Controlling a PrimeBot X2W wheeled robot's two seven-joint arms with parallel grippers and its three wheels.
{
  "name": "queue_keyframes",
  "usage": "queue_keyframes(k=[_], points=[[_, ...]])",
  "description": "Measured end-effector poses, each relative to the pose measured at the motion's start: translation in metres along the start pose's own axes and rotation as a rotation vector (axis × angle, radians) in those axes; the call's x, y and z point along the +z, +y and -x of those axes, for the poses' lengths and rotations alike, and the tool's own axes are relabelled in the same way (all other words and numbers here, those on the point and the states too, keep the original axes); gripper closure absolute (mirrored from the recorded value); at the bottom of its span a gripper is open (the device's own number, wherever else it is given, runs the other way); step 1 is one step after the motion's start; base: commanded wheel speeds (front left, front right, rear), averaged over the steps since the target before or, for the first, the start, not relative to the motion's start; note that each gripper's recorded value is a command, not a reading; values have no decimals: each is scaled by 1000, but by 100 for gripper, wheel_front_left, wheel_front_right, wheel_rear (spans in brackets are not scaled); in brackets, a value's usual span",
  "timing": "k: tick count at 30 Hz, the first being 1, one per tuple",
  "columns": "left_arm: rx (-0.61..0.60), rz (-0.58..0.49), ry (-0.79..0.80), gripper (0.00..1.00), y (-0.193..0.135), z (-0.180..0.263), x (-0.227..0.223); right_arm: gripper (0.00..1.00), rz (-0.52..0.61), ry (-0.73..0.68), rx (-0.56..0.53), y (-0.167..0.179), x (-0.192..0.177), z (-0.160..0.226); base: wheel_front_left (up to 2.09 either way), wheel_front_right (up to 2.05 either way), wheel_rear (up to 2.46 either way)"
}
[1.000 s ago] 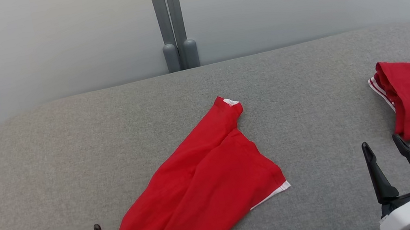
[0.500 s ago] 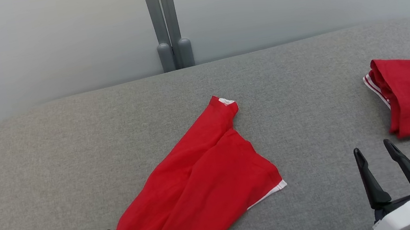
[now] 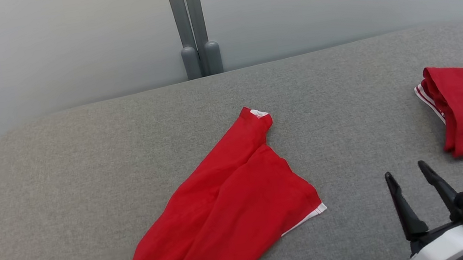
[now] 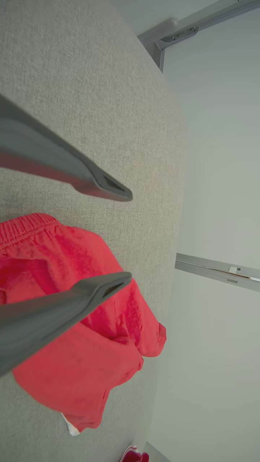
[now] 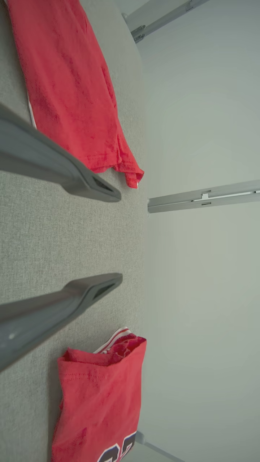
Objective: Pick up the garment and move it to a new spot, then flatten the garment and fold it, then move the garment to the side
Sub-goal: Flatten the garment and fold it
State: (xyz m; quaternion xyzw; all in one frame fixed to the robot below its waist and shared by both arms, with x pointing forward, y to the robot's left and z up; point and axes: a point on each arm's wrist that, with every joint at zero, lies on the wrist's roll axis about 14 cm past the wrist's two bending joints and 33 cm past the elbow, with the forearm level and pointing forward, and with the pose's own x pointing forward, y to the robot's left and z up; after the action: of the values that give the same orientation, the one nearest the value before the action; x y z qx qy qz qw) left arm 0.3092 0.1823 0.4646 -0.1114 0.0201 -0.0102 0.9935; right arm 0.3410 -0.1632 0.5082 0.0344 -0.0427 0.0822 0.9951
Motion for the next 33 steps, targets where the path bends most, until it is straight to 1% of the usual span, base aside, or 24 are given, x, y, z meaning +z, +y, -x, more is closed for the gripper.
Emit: queue_keyframes(k=[2, 4, 6, 9, 14, 18, 23, 28, 33], points=[[16, 20, 5, 0, 4, 2, -2, 0, -5, 13, 46, 12, -4, -3, 0, 0, 0], [10, 33, 42, 0, 6, 9, -12, 0, -7, 59, 106, 25, -17, -4, 0, 0, 0], [-17, 26, 117, 0, 7, 21, -29, 0, 12, 121, 175, 35, -31, -7, 0, 0, 0], [-61, 20, 266, 0, 7, 36, -55, 0, 30, 193, 250, 47, -40, -22, 0, 0, 0], [-123, 71, 431, 0, -4, 46, -76, 0, 78, 389, 354, 61, -71, -34, 0, 0, 0], [-159, 99, 485, 0, -16, 44, -86, 0, 96, 483, 408, 69, -88, -41, 0, 0, 0], [-153, 123, 534, 0, -17, 45, -101, 0, 94, 542, 465, 81, -104, -47, 0, 0, 0], [-141, 126, 550, 0, -12, 40, -110, 0, 77, 576, 484, 83, -116, -49, 0, 0, 0], [-155, 128, 568, 0, -15, 39, -116, 0, 73, 615, 497, 83, -127, -46, 0, 0, 0]])
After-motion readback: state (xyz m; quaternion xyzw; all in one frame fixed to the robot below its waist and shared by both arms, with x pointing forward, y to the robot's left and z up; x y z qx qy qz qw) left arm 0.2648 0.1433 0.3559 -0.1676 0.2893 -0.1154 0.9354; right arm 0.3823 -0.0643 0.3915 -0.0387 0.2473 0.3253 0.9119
